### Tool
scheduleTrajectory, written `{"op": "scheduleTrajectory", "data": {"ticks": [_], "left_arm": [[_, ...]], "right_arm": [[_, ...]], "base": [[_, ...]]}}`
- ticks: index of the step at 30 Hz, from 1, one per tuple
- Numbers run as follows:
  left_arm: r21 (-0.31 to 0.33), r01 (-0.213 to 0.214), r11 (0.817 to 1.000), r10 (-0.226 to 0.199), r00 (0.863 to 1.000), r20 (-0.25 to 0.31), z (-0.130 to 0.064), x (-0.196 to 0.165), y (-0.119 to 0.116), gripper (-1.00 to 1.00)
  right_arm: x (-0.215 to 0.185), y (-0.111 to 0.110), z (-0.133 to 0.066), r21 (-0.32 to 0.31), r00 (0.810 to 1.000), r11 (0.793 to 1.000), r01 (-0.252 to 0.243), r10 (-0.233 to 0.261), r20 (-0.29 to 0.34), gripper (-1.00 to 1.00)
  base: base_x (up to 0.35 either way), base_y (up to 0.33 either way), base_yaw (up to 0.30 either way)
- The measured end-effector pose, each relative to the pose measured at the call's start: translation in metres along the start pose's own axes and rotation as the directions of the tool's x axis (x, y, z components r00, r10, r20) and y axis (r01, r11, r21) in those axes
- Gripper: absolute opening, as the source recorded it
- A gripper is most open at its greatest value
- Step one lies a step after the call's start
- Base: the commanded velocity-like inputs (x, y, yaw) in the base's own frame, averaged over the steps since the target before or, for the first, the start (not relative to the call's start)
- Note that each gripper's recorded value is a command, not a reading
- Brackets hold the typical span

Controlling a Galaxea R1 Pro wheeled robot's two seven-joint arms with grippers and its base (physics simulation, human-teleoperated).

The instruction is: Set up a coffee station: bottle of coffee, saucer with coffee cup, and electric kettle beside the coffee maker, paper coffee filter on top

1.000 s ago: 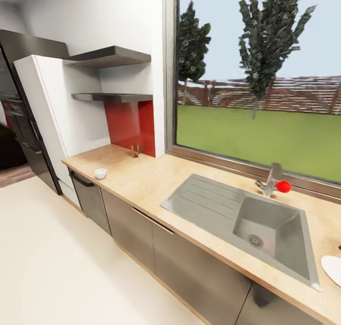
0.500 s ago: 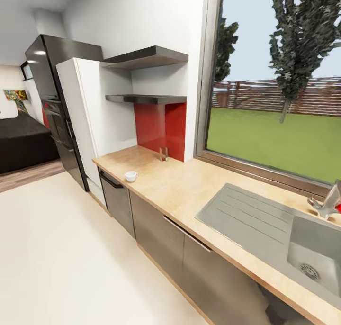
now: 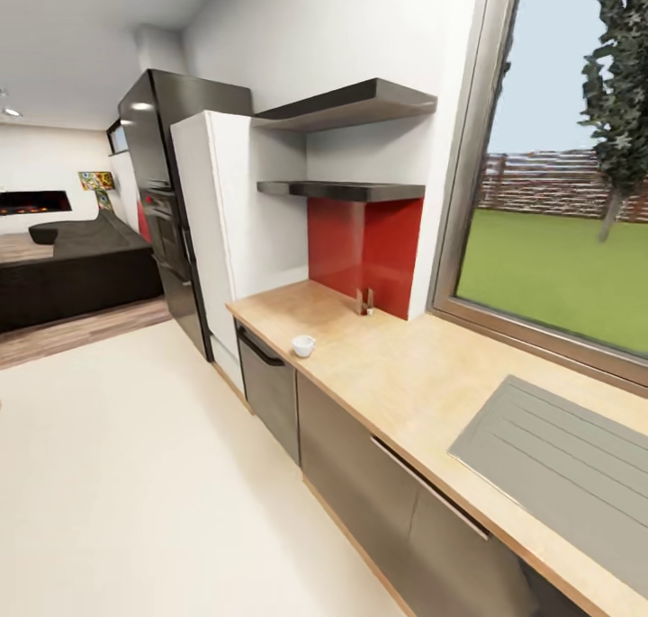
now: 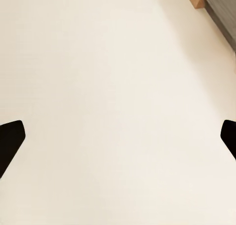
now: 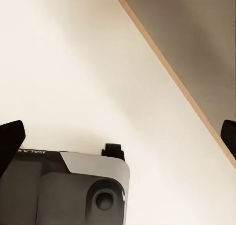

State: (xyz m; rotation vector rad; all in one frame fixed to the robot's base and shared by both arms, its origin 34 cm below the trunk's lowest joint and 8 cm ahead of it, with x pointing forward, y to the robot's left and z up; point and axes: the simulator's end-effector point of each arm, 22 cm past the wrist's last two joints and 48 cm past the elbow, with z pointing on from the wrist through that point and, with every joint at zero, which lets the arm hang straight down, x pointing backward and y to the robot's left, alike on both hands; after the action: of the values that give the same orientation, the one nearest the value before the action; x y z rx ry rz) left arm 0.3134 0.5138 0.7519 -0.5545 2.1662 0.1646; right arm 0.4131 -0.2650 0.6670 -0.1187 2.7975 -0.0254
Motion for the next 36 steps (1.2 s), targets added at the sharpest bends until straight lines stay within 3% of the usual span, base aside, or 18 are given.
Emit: {"op": "scheduleTrajectory", "data": {"ticks": [9,18,36], "left_arm": [[0.000,0.001,1.000,-0.001,1.000,0.001,0.0000,0.0003,-0.0007,1.00],[0.007,-0.003,1.000,0.003,1.000,-0.001,0.0000,0.0017,-0.0037,1.00],[0.022,-0.018,1.000,0.018,1.000,-0.009,0.0004,0.0039,-0.0085,1.00]], "right_arm": [[0.0009,-0.0020,0.0000,0.004,1.000,1.000,0.004,-0.004,-0.002,1.00],[0.0028,-0.0081,-0.0001,0.012,0.999,0.999,0.053,-0.053,-0.006,1.00],[0.0025,-0.0058,0.0000,0.008,0.998,0.998,0.056,-0.056,-0.005,1.00]], "base": [[0.262,0.251,0.143],[0.244,0.263,0.006],[0.244,0.262,0.000]]}}
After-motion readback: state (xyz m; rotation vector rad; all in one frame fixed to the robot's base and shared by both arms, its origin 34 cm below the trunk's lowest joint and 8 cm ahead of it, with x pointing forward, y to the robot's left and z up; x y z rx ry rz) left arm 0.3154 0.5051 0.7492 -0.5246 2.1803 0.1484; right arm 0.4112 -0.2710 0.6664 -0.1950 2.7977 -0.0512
